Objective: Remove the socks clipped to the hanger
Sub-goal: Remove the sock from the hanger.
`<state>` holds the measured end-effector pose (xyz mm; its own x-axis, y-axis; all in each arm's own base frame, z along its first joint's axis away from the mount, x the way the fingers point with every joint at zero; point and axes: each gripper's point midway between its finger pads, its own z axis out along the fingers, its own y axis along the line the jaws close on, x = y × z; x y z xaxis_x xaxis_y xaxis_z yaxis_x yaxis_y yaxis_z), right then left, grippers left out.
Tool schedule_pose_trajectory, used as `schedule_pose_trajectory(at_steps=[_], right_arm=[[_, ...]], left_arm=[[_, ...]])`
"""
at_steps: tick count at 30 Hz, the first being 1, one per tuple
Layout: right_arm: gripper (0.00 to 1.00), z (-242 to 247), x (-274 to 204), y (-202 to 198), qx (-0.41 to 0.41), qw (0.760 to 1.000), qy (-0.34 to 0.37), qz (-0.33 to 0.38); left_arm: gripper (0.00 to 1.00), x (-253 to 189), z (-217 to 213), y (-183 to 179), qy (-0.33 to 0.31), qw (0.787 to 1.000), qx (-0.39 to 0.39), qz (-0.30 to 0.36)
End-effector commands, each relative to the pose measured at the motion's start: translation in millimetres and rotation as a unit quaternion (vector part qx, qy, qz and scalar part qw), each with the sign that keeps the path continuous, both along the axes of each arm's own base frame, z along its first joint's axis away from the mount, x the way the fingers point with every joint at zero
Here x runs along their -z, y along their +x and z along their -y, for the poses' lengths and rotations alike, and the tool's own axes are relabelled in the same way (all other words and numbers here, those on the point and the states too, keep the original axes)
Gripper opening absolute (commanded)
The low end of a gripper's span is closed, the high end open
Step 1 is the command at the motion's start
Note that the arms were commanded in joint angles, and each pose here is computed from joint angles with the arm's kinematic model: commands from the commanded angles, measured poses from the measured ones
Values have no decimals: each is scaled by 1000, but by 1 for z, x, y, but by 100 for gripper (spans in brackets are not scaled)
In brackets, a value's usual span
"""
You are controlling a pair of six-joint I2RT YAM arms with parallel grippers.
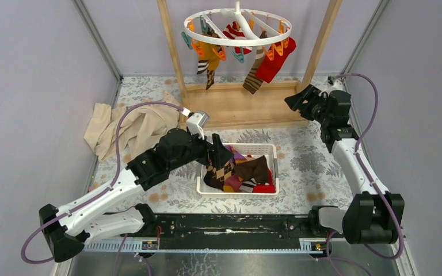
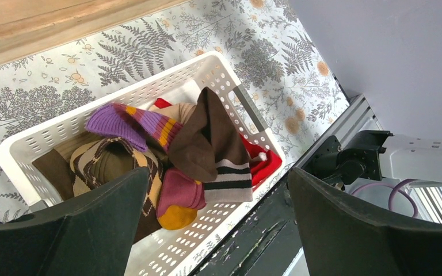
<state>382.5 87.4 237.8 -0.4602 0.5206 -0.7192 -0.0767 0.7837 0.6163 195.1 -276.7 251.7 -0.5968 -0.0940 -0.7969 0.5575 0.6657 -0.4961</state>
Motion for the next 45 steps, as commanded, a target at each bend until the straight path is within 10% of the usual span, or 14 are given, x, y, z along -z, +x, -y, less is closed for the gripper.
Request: schedule_pose_trajectory(at_steps=[1, 20, 38, 45], right_arm=[[72, -5, -53, 33, -34, 989, 83, 119], [69, 3, -61, 159, -57, 962, 101, 246], [68, -53, -74, 170, -172, 934, 125, 288], [46, -60, -73, 167, -163, 938, 112, 285]], left_arm=[[98, -17, 2, 4, -5, 1000, 1, 22], [98, -8, 2, 7, 16, 1000, 4, 17], [98, 3, 16, 19, 28, 1000, 9, 5], [98, 5, 16, 18, 28, 1000, 11, 2]])
